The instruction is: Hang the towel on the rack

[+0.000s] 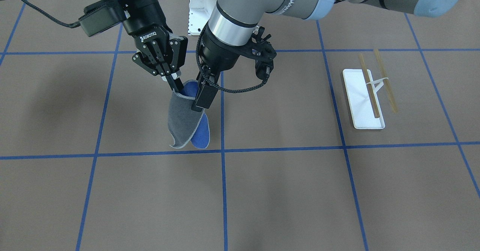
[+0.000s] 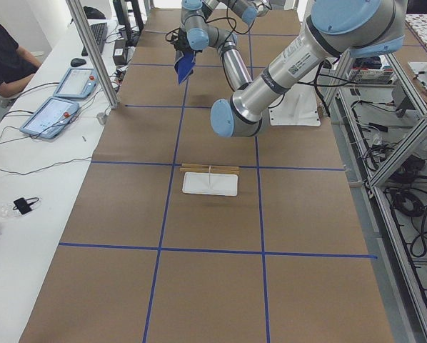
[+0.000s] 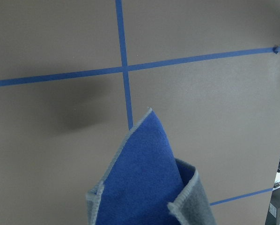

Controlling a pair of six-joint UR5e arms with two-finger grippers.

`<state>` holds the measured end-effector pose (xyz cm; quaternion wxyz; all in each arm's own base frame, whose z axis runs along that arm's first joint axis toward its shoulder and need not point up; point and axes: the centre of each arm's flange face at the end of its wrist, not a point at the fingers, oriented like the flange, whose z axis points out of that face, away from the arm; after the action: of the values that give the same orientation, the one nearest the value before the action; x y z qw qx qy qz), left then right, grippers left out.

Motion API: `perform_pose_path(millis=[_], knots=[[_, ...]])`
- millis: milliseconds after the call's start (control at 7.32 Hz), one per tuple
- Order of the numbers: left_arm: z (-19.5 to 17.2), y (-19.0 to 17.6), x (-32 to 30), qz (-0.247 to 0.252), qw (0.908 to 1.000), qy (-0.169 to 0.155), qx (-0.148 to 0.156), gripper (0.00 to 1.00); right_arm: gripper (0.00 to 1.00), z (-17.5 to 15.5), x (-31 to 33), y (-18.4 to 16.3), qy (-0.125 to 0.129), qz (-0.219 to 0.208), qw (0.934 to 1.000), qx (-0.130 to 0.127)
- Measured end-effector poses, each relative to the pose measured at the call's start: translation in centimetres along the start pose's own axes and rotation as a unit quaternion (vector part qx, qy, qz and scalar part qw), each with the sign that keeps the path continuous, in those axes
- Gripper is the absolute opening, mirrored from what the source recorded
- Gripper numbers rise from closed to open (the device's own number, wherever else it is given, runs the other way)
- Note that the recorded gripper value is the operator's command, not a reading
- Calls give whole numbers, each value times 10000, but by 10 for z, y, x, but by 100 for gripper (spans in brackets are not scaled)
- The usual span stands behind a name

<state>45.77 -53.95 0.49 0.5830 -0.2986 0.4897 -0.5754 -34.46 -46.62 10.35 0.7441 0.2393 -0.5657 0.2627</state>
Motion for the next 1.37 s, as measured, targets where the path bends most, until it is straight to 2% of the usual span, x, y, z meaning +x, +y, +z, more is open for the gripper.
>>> perform_pose_path(millis=[137, 273, 410, 546, 1229, 1366], knots=[[2, 1, -2, 7, 10000, -14, -12, 78, 0, -2, -1, 0, -20, 1, 10000, -1], [4, 3, -5, -9, 10000, -37, -31, 43, 0, -4, -2, 0, -34, 1, 10000, -1], [6, 5, -8, -69, 10000, -50, -46, 14, 0, -4, -2, 0, -39, 1, 10000, -1], [5, 5, -9, -107, 9999, -50, -67, 0, 0, -4, -1, 0, -37, 2, 10000, 0], [-1, 7, -10, -69, 9998, 8, -199, 0, 0, -5, 1, -2, -27, -11, 10000, 5], [-2, 7, -10, -44, 9997, 24, -230, 0, 80, -6, 1, -2, -34, -9, 10000, 5]])
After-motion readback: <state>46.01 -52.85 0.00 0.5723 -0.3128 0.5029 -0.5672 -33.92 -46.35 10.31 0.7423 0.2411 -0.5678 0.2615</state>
